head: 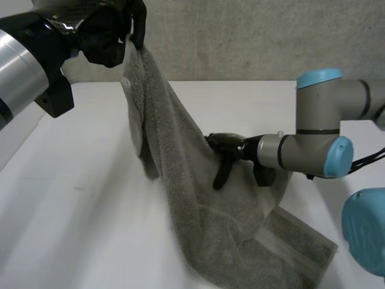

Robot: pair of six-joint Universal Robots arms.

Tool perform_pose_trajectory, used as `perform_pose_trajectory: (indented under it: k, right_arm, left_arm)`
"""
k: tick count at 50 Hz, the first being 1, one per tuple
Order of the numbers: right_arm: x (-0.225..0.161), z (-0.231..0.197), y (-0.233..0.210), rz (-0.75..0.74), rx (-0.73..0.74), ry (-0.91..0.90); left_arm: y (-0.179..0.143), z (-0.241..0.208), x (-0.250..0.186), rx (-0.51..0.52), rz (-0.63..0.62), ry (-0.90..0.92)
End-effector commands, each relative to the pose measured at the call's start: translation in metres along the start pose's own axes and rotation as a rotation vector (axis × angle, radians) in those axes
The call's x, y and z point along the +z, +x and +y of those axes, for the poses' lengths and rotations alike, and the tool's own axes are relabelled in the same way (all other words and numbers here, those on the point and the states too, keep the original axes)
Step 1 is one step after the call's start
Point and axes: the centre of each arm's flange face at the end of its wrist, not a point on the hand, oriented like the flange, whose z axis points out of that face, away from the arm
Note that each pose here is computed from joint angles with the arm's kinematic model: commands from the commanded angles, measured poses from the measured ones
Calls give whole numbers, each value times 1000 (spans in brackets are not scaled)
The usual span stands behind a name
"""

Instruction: Fold the towel.

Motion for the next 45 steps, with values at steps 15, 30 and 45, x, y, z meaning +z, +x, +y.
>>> perform_pose_trajectory:
  k: [15, 30, 45]
  right_arm:
    - [-58, -68, 13, 253, -201, 172]
    - [-158, -78, -37, 616, -747, 345]
    - [-143, 23, -39, 475, -721, -133]
  left_arm:
    - [-46, 42, 11, -10, -121, -114]
    - [-51, 114, 23, -64, -112, -315]
    - [-26, 186, 8, 54, -2, -548]
